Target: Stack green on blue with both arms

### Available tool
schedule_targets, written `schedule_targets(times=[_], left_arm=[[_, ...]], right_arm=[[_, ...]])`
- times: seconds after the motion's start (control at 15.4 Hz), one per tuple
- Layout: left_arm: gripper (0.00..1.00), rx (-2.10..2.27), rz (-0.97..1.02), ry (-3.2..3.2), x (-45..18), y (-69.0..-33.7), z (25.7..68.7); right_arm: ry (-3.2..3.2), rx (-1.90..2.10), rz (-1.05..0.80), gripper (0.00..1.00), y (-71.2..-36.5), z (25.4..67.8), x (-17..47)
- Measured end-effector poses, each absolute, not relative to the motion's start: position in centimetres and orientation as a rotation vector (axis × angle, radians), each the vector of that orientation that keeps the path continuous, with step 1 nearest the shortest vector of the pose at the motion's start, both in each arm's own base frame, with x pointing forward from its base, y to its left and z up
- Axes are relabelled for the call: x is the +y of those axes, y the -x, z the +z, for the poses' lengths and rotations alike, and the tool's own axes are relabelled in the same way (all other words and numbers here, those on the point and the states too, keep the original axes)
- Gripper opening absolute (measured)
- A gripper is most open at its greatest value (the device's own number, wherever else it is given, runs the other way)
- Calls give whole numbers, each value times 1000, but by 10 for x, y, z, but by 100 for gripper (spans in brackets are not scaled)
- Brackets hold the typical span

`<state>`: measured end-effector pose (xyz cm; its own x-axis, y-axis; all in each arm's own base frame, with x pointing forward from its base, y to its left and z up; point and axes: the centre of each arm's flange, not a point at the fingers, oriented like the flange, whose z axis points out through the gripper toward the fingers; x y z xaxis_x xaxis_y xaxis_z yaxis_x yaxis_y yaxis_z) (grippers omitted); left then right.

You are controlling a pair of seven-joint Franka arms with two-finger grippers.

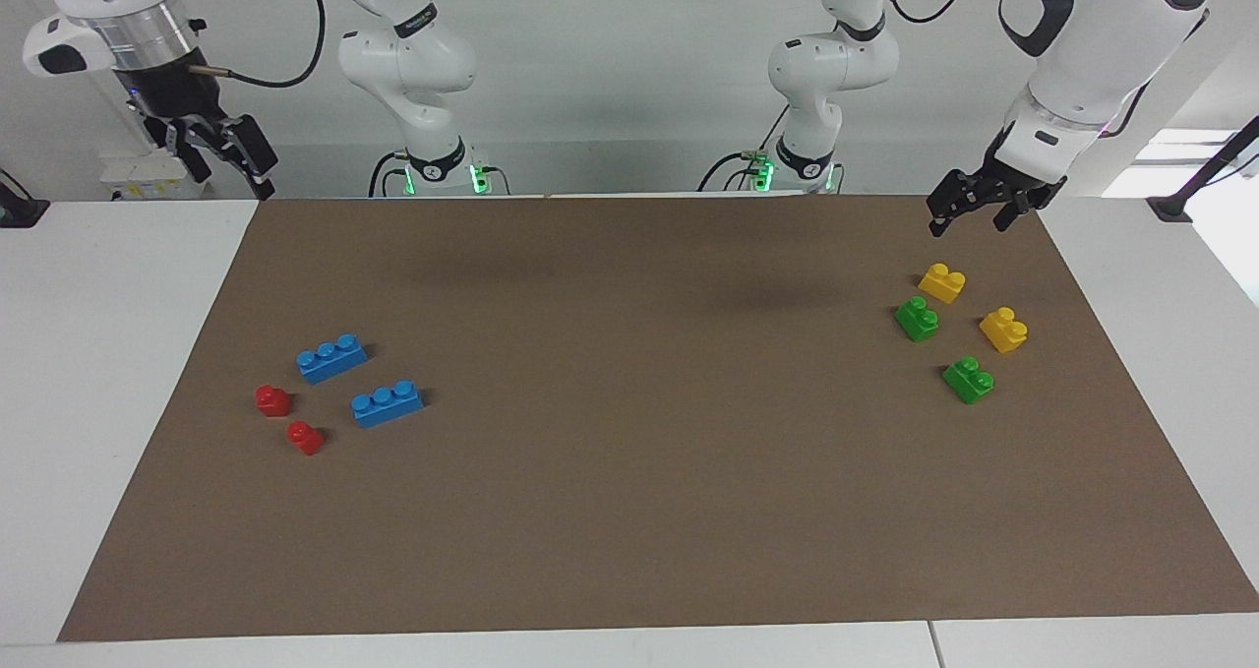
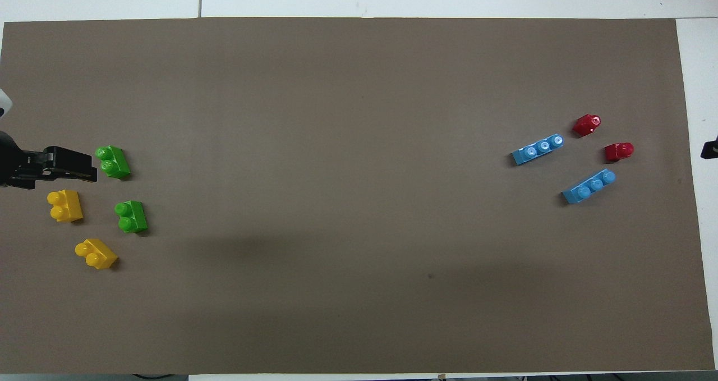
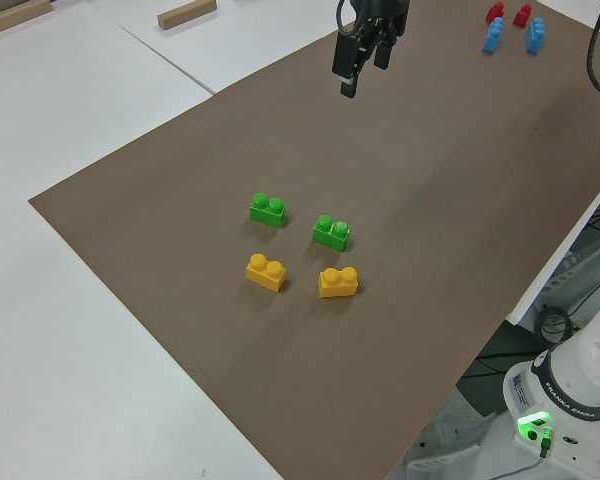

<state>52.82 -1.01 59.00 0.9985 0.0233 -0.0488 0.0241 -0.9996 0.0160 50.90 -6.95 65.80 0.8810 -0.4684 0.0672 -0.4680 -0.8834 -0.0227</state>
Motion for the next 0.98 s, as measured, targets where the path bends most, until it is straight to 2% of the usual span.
schedule_targets(times=[0.13, 0.26, 0.46, 0.59, 0.98], left_arm=[[100, 35, -69, -3124, -11, -528, 590], [100, 34, -68, -3125, -11, -526, 586], [100, 42, -62, -3125, -8, -525, 584], [100, 54, -46, -3125, -5, -525, 585], [100, 230, 9, -3118, 14, -524, 572]], right_arm=[[2984, 906, -114, 100, -518, 650, -69], [2874, 1076, -93, 90, -527, 641, -66], [2653, 1351, -23, 93, -539, 629, -60], [2495, 1506, 35, 90, -548, 619, -59], [2321, 1643, 214, 90, -578, 563, -85]])
